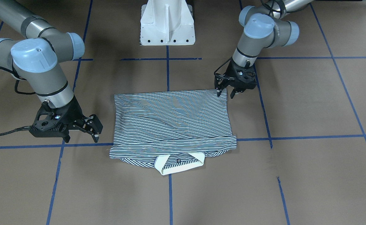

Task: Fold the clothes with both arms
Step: 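Lower the left gripper to the folded shirt's side edge while raising the right arm away, then grasp the side edge with the left gripper and fold it toward the middle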

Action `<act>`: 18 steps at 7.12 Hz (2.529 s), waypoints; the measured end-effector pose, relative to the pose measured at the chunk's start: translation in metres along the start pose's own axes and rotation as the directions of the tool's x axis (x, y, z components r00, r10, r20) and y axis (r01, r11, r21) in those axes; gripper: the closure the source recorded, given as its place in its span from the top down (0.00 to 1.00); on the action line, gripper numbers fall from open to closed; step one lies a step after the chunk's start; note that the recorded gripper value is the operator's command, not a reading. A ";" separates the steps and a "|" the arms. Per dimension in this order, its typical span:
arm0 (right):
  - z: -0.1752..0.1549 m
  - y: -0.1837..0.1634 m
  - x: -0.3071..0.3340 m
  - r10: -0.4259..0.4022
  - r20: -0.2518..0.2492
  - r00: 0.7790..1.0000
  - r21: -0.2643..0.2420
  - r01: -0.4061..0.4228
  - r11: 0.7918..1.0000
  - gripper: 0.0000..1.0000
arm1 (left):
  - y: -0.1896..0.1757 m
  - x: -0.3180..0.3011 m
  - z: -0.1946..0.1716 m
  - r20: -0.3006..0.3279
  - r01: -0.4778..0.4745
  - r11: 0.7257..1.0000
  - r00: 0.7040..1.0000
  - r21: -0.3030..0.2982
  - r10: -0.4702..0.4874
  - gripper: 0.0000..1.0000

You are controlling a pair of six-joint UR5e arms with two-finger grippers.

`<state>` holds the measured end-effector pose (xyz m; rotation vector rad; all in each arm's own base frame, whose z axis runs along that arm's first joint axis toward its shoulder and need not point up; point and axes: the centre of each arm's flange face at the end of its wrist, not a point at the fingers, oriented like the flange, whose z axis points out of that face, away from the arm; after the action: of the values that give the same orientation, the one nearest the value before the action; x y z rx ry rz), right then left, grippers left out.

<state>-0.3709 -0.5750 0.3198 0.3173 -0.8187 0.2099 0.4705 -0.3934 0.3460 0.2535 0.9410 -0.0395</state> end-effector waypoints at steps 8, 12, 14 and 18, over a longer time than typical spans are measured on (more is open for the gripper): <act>0.000 0.000 0.001 -0.002 0.000 1.000 0.001 0.002 1.000 1.00 | 0.029 0.007 0.018 0.017 -0.002 1.000 1.000 -0.027 0.002 0.00; 0.000 0.000 0.000 -0.001 0.001 1.000 0.002 0.001 1.000 1.00 | 0.023 -0.017 0.020 0.052 -0.052 0.998 0.997 -0.021 0.053 0.00; 0.002 0.001 0.001 0.000 -0.002 1.000 0.001 0.000 1.000 1.00 | -0.030 -0.054 0.021 0.126 -0.139 0.989 0.983 0.045 0.132 0.00; 0.005 0.002 0.002 0.001 -0.005 1.000 -0.003 -0.001 1.000 1.00 | -0.207 -0.081 0.043 0.257 -0.165 0.972 0.959 0.169 0.119 0.00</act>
<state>-0.3733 -0.5751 0.3243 0.3136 -0.8140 0.2108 0.4272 -0.6101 0.3939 0.4811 0.6706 -0.0262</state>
